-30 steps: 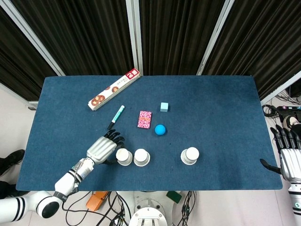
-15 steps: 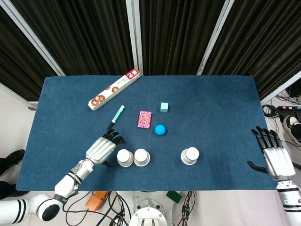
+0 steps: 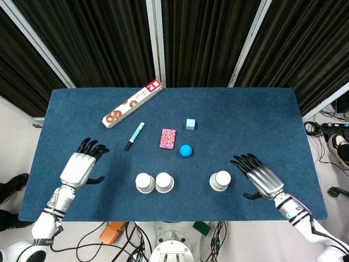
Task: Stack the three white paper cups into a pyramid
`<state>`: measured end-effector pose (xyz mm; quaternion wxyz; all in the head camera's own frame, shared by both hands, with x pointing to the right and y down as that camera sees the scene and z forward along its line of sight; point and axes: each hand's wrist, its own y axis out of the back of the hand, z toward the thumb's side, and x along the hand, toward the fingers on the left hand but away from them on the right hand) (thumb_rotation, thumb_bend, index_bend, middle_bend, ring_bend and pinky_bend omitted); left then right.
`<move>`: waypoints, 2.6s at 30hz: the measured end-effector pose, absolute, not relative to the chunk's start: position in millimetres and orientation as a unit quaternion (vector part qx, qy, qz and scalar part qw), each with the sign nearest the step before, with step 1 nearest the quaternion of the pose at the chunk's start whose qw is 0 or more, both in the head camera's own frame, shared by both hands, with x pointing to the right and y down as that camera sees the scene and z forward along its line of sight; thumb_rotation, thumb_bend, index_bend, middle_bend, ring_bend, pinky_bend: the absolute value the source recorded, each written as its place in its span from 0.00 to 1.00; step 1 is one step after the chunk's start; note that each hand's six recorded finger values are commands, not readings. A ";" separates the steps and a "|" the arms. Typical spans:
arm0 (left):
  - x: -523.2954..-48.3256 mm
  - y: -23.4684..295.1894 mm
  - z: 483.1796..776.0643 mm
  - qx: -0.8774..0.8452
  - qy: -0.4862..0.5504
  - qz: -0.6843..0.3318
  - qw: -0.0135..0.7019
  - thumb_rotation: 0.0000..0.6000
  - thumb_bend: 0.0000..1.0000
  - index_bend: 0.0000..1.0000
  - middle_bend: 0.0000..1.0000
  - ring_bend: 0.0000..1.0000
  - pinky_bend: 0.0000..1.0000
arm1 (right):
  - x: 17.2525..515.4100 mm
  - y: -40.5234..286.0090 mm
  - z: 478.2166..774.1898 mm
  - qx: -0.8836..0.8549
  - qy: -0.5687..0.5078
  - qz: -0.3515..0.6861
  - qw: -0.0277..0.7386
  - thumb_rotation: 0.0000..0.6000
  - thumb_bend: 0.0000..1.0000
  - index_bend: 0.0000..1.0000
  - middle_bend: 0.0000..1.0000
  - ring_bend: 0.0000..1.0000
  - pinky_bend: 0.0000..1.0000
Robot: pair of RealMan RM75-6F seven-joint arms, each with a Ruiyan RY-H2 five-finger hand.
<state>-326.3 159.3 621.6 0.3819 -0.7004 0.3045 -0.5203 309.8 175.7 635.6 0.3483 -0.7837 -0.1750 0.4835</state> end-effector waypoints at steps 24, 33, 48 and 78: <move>-371.3 175.7 617.3 -0.679 0.340 -0.547 0.353 1.00 0.14 0.23 0.20 0.10 0.01 | 261.2 160.5 660.6 -0.803 -0.121 0.476 0.337 1.00 0.48 0.40 0.08 0.00 0.09; -386.1 179.5 618.3 -0.671 0.341 -0.559 0.348 1.00 0.14 0.23 0.20 0.10 0.01 | 237.6 138.0 624.0 -0.810 -0.158 0.432 0.363 1.00 0.48 0.41 0.09 0.00 0.09; -405.0 186.6 617.0 -0.651 0.362 -0.567 0.350 1.00 0.14 0.23 0.20 0.10 0.01 | 103.6 108.7 589.5 -0.867 -0.128 0.297 0.378 1.00 0.48 0.42 0.10 0.00 0.11; -422.5 198.1 623.1 -0.647 0.377 -0.578 0.324 1.00 0.14 0.23 0.20 0.10 0.01 | 20.5 113.9 605.8 -0.866 -0.052 0.308 0.392 1.00 0.48 0.21 0.10 0.00 0.11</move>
